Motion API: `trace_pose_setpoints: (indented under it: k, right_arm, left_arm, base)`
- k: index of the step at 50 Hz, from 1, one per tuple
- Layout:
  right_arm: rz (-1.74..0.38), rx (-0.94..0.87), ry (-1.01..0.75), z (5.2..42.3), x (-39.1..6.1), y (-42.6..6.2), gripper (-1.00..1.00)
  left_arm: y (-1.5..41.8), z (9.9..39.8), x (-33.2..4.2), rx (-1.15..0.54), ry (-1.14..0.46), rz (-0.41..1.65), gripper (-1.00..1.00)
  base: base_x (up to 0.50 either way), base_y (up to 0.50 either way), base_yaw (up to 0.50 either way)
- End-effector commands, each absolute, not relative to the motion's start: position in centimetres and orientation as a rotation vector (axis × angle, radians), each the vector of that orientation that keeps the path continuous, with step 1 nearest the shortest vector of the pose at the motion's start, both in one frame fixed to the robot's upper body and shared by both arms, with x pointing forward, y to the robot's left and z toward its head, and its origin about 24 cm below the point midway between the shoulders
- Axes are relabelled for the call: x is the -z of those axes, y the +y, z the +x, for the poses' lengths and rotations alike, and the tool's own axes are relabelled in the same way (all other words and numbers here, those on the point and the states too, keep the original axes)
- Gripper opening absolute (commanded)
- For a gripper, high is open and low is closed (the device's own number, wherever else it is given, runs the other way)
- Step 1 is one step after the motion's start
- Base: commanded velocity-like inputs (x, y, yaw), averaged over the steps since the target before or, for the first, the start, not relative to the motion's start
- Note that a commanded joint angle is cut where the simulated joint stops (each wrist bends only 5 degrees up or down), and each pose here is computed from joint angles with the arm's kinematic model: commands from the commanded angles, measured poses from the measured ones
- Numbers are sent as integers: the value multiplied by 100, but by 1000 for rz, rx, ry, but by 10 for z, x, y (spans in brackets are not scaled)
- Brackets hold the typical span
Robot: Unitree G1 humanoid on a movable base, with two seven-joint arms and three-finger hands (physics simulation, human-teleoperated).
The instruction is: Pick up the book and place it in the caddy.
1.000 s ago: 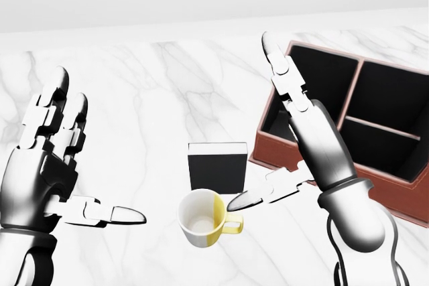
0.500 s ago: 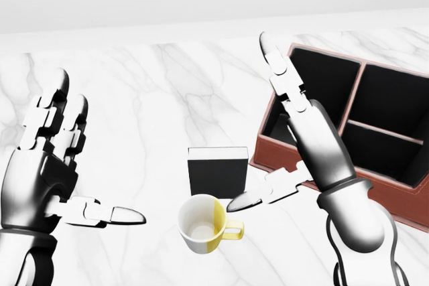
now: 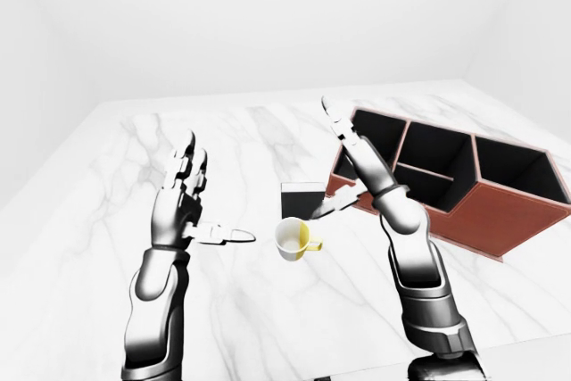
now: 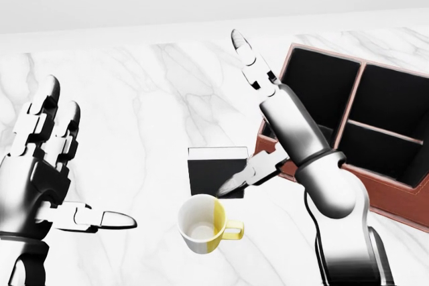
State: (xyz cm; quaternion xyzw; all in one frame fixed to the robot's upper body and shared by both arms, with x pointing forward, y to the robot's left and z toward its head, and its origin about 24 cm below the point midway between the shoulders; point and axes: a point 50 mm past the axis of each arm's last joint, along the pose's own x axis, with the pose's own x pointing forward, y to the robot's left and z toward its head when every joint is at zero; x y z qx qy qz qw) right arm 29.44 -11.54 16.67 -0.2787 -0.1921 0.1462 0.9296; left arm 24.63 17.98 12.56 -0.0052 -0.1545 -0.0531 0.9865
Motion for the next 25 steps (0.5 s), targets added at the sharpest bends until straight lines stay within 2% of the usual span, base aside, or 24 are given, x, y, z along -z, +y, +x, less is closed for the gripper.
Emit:
trace_pose_setpoints:
  k: [1,17,25]
  right_arm:
    - [-617,-331,-298,335,-163,-104,100]
    - [-669,-313,-204,358,-153,-104,100]
    - [-740,-332,-29,384,-133,-110,100]
  left_arm:
    - [187,243,-124,96,-308,-22,100]
    - [192,243,-121,85,-293,-40,100]
    - [193,240,-123,82,-305,-41,100]
  base:
    - [0,0,0]
    - [0,0,0]
    - [0,0,0]
